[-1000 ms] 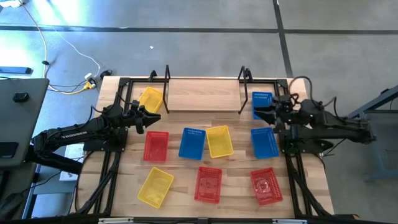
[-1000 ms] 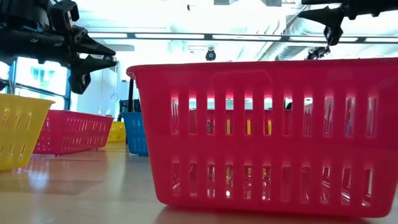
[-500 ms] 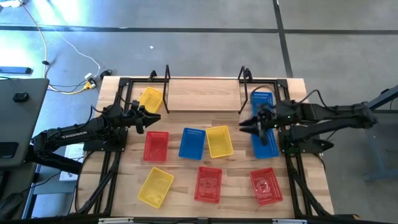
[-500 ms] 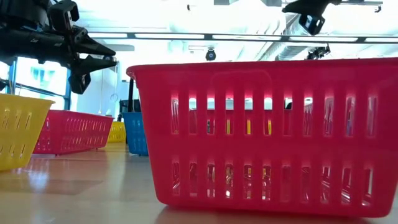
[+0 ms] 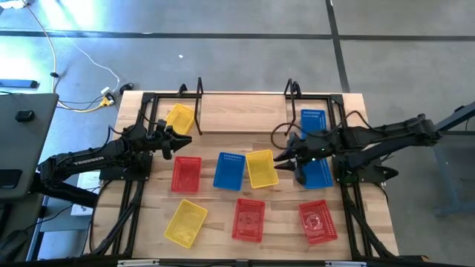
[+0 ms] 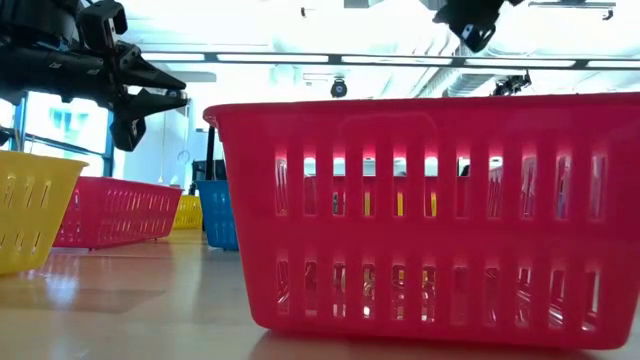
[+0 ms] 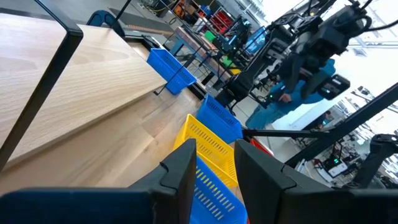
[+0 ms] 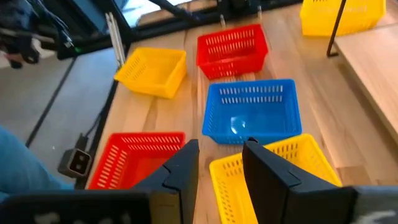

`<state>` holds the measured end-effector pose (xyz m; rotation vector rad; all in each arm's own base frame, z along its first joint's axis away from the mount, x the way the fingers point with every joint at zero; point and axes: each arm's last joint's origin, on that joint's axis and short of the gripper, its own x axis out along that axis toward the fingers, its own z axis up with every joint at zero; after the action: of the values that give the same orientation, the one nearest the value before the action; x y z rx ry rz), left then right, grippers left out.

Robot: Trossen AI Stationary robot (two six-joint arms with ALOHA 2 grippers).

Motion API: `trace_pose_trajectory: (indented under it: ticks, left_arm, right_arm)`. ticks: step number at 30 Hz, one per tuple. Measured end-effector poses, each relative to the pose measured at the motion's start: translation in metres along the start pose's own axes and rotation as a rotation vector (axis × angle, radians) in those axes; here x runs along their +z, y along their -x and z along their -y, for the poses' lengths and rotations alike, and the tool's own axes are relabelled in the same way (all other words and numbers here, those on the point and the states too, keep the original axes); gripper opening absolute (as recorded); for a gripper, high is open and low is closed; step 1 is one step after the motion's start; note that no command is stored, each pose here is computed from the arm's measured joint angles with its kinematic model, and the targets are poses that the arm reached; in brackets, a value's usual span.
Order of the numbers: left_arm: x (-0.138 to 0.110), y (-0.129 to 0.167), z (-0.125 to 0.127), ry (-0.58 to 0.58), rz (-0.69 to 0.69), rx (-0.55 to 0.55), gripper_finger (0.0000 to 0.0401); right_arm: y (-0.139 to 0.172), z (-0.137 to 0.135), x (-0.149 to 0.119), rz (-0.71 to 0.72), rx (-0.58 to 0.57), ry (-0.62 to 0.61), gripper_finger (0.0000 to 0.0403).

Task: Stack baskets on shelf by color
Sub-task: Put the middle right yellow bin on the shelf

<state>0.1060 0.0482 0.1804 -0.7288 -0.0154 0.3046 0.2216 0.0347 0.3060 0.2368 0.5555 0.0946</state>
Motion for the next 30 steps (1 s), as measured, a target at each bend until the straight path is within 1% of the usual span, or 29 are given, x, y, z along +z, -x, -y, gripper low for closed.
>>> trace_pose_trajectory:
  ticks: [5,10,16,22,30]
  left_arm:
    - [0.0,0.0,0.0,0.0,0.0,0.001,0.0099]
    - [0.0,0.0,0.0,0.0,-0.003,0.002,0.0099]
    - [-0.001,0.0,0.0,0.001,-0.007,0.005,0.0099]
    - [-0.003,0.0,-0.002,0.007,-0.029,0.024,0.0099]
    - [-0.004,0.0,-0.003,0.01,-0.041,0.035,0.0099]
  right_arm:
    - [-0.018,0.002,-0.005,-0.061,-0.015,0.025,0.0113]
    - [-0.037,0.004,-0.011,-0.125,-0.024,0.034,0.0135]
    - [-0.058,-0.002,-0.022,-0.218,0.024,0.1,0.0159]
    - [-0.081,-0.009,-0.038,-0.311,0.035,0.182,0.016]
    - [-0.108,-0.006,-0.056,-0.405,-0.022,0.242,0.016]
